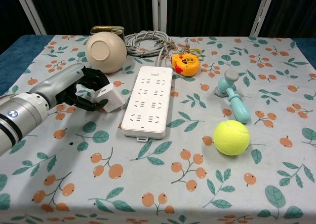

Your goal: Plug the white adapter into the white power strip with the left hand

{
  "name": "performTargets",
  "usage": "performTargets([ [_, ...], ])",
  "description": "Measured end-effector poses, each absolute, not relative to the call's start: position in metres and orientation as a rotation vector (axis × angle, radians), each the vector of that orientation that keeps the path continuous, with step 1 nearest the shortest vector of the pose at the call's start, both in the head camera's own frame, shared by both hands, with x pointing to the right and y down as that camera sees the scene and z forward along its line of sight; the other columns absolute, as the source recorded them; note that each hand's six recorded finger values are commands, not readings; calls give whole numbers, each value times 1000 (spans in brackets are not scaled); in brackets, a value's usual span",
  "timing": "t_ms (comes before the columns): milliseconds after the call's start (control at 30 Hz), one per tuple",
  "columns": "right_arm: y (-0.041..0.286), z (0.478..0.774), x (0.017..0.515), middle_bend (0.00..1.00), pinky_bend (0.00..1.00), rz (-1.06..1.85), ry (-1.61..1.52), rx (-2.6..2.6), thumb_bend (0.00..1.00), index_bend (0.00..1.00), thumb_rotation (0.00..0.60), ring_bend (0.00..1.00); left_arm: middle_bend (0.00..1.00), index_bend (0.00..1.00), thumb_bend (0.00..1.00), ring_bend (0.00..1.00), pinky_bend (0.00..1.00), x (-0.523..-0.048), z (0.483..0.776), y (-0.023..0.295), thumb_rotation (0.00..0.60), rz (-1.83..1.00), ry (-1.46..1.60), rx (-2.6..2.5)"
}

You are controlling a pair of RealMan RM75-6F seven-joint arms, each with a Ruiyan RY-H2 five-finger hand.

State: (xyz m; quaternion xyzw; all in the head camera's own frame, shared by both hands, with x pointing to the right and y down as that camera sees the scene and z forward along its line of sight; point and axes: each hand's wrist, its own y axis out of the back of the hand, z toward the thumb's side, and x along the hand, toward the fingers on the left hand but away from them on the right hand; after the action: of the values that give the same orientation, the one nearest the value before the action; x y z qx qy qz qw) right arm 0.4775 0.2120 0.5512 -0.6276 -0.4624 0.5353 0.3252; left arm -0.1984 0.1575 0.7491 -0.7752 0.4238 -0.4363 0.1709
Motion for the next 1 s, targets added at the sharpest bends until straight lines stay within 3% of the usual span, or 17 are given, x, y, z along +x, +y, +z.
performTargets([
  [167,211,550,478,0,0,1403,-1212,-1639,205,0,600,0,637,599,587,411,326,-196,743,153,600,-1156,1222,-2236],
  [533,210,548,476,0,0,1400,-1206,-1630,203,0,600,0,659,617,590,422,343,-176,700,113,600,-884,1045,-2193],
  [1000,208,549,477,0,0,1418,-1202,-1629,207,0,600,0,660,616,581,422,335,-137,709,96,600,-994,717,-2103],
])
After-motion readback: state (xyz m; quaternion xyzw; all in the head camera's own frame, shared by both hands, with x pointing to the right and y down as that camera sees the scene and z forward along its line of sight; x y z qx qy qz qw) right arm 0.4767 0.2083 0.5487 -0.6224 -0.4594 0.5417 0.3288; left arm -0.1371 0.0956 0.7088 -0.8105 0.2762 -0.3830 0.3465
